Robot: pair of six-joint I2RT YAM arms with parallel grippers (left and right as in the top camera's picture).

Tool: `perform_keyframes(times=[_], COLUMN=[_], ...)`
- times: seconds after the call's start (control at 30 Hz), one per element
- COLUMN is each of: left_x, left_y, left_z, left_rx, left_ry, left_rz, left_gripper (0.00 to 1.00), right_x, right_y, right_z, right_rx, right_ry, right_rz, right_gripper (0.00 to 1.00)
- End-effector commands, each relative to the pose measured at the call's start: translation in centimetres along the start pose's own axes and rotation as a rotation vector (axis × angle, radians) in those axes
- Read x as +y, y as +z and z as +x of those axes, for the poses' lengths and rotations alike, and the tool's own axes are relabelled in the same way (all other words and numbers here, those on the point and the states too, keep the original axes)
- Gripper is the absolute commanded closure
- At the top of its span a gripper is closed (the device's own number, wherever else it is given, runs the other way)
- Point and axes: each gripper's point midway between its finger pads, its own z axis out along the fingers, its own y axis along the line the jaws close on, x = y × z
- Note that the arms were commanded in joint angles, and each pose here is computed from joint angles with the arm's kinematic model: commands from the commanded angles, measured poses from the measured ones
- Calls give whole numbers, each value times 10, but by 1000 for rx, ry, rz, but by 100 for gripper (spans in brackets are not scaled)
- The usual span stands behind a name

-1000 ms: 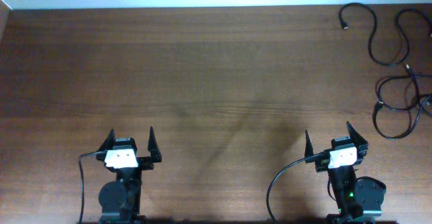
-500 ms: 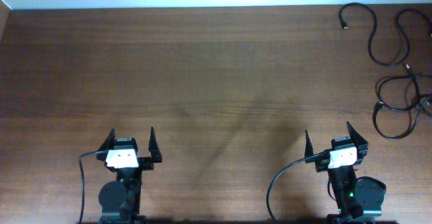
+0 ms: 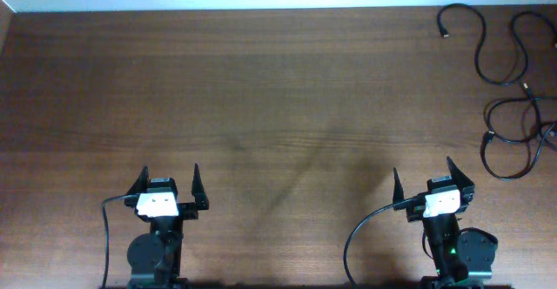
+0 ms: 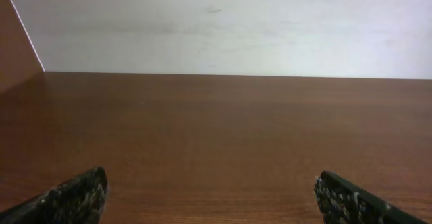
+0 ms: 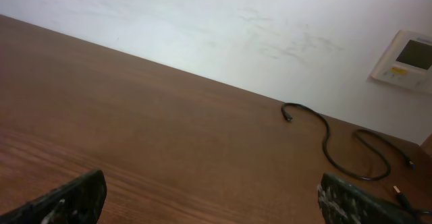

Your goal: Untangle cables

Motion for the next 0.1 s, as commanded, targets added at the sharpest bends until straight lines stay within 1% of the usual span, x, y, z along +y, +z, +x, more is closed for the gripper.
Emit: perform_keyframes(times=[0.0,0.07], left_x=[-1,-1], left_y=[0,0], left_z=[2,2], left_rx=[4,4], left_ry=[15,15], left_rz=[9,9], left_gripper=[1,1], right_x=[2,2], right_y=[0,0], right_z=[2,2], right_rx=[0,0], right_ry=[15,15], right_rz=[-10,-10], right_gripper=[1,1])
